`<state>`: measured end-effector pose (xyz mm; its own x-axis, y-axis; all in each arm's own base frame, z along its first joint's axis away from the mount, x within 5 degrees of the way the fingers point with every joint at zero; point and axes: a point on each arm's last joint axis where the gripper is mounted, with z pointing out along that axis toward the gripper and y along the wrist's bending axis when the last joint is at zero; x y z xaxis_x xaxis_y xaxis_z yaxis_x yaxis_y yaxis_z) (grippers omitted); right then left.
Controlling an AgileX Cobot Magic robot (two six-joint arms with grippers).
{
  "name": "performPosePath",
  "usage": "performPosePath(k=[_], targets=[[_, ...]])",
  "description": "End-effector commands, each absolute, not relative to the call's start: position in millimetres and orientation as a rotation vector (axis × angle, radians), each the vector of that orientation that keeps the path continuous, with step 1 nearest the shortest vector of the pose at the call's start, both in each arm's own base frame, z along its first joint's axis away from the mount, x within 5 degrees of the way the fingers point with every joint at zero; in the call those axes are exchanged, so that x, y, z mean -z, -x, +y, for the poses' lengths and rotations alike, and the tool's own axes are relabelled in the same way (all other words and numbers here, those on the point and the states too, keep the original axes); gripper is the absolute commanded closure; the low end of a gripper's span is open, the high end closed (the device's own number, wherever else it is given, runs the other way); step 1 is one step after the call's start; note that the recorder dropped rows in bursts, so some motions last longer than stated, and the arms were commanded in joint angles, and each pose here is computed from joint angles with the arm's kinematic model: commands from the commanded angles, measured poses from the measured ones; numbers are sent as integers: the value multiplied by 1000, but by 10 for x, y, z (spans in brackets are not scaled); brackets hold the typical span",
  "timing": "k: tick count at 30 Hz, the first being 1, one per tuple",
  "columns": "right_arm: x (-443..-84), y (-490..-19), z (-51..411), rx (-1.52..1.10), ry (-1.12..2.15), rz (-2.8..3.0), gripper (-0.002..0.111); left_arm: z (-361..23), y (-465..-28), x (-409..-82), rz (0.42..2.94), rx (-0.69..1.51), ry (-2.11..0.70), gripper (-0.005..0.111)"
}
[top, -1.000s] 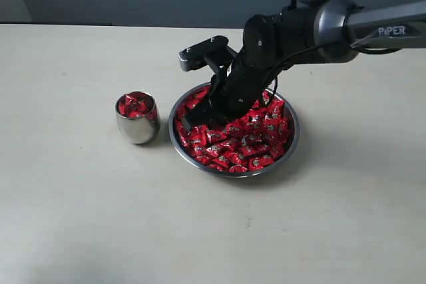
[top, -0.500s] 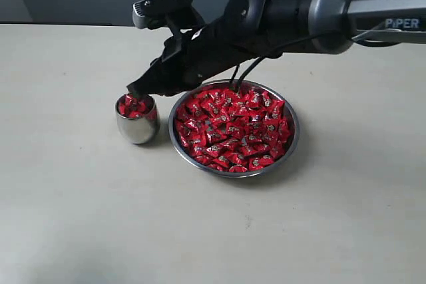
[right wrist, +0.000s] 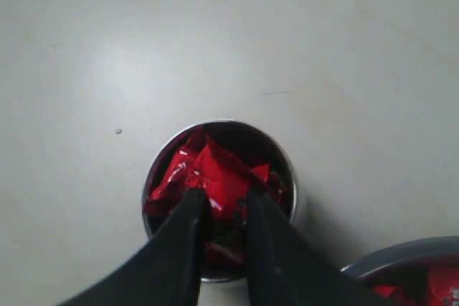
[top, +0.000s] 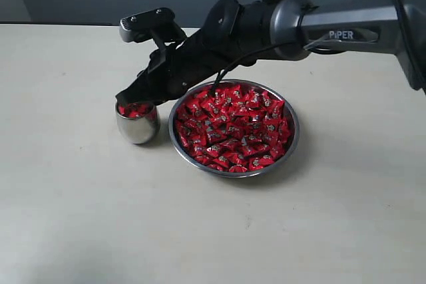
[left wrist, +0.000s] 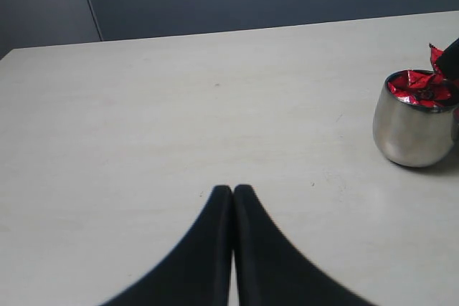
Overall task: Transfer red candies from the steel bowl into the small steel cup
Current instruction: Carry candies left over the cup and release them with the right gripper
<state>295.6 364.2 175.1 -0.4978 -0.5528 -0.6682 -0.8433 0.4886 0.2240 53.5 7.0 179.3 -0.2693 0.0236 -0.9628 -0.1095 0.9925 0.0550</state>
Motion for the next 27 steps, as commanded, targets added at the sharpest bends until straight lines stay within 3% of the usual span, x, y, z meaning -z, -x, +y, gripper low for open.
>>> performPosePath(k=[1, 6, 20, 27], targets=[[-1738, -3003, 3644, -710, 1145, 2195, 97, 66, -532, -1828, 1821, -124, 55, 106], [-1692, -3014, 3648, -701, 1142, 2199, 85, 66, -532, -1828, 1821, -124, 55, 106], [-1695, -3022, 3648, -698, 1133, 2196, 85, 66, -532, -1828, 1821, -124, 55, 106], [-1693, -3016, 3648, -701, 1139, 2200, 62, 66, -532, -1828, 1821, -124, 55, 106]])
